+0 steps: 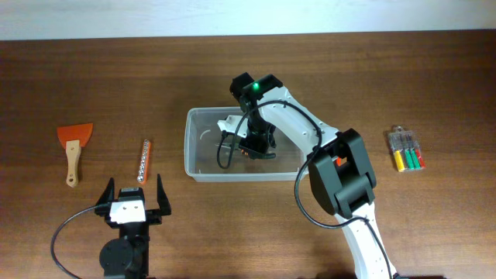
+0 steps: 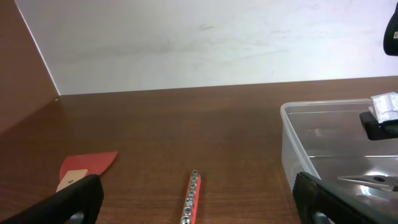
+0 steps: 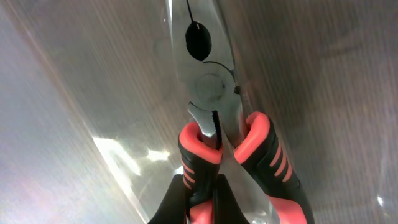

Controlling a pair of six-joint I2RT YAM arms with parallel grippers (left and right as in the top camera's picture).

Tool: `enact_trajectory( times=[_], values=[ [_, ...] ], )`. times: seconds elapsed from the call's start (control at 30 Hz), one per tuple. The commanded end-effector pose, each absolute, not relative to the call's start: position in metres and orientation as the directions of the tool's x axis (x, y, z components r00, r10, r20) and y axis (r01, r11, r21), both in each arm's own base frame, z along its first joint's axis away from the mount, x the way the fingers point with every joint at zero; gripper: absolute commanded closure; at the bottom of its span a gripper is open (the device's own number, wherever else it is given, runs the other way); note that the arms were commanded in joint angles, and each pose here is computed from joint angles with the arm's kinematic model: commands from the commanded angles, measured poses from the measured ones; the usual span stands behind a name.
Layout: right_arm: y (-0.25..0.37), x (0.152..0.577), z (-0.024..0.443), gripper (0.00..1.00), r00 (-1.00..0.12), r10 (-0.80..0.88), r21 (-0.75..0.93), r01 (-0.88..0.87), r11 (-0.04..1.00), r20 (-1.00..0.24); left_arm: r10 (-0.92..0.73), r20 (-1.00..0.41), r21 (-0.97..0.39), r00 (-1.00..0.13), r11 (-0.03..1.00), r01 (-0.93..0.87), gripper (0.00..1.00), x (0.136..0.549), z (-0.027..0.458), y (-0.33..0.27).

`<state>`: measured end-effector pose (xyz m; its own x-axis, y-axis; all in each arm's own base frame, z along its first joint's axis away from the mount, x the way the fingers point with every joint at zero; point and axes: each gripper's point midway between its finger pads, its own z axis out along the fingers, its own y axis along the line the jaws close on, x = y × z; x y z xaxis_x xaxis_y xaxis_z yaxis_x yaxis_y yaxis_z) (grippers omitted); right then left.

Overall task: Pack container
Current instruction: 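Lower the pliers into the container and open the right gripper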

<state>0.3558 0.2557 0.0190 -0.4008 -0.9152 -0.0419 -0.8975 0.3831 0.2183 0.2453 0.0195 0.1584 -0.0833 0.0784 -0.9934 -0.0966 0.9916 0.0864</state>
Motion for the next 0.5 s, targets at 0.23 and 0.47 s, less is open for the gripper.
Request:
enact_trajectory(
  times=[0.23,0.47],
  values=[
    [0.2581,0.3539,0.0185,0.83,-0.407,-0.912,0.24,-0.892,0.384,-0.054,0.066,-0.995,0.074,-0.079,0.992,-0.099,0.01,0.2451,0.1581,0.0194],
    [0.2572,0.3525,0.0187,0.82,-0.414,-0.909,0.244,-0.887,0.392,-0.046,0.066,-0.995,0.074,-0.079,0.992,-0.099,0.01,0.2451,0.1581,0.0194]
  ],
)
